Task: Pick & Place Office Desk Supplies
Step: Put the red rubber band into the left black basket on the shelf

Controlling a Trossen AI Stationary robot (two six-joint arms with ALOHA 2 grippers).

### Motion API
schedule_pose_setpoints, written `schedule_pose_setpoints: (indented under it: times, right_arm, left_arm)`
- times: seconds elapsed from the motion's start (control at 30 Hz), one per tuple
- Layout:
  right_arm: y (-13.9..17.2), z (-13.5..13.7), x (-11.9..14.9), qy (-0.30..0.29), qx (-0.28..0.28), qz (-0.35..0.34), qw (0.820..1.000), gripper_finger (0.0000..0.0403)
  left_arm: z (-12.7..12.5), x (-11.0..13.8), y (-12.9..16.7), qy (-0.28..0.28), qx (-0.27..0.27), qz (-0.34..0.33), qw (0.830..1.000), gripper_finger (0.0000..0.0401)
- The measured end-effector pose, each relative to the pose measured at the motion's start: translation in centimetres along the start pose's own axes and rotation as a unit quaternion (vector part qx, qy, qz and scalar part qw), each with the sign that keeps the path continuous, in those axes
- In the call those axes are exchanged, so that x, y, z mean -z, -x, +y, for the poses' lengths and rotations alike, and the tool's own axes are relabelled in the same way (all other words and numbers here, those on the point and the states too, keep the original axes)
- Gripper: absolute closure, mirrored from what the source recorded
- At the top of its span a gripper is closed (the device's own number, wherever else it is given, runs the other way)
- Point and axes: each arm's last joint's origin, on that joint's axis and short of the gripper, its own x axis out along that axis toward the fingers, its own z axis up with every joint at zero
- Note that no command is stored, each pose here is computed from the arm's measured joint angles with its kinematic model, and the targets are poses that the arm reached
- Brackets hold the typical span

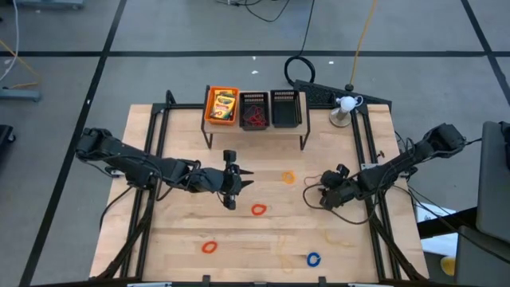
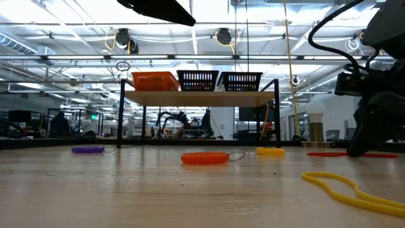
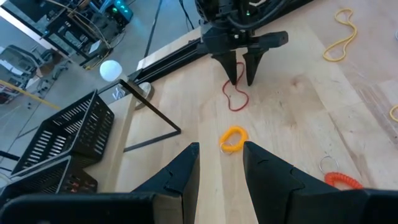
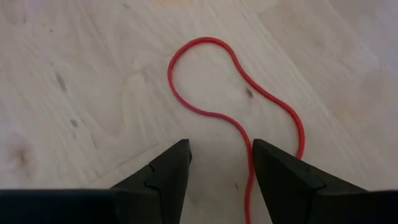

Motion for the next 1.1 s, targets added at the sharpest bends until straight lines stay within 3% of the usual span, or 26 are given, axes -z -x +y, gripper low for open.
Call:
schedule_pose_setpoints:
  times: [0.23,0.47,0.67,1.1]
  right_arm:
    - [-0.1,-0.2,0.3,-0.029,0.0,0.006,1.0,0.0245]
    - [-0.1,-0.1,0.3,-0.035,-0.009,0.009,0.999,0.0389]
    - [0.6,0.7,-1.1,-0.047,-0.009,-0.031,0.998,0.0401]
    - [6.6,4.7,-8.8,0.037,-0.022,-0.202,0.978,0.0403]
  left_arm:
    - [0.0,0.0,0.0,0.0,0.0,0.0,1.0,0.0283]
    - [0.0,0.0,0.0,0.002,0.0,0.0,1.0,0.0283]
    - [0.0,0.0,0.0,0.001,-0.001,0.0,1.0,0.0283]
    - [0.1,0.1,-0.1,0.001,-0.007,0.004,1.0,0.0283]
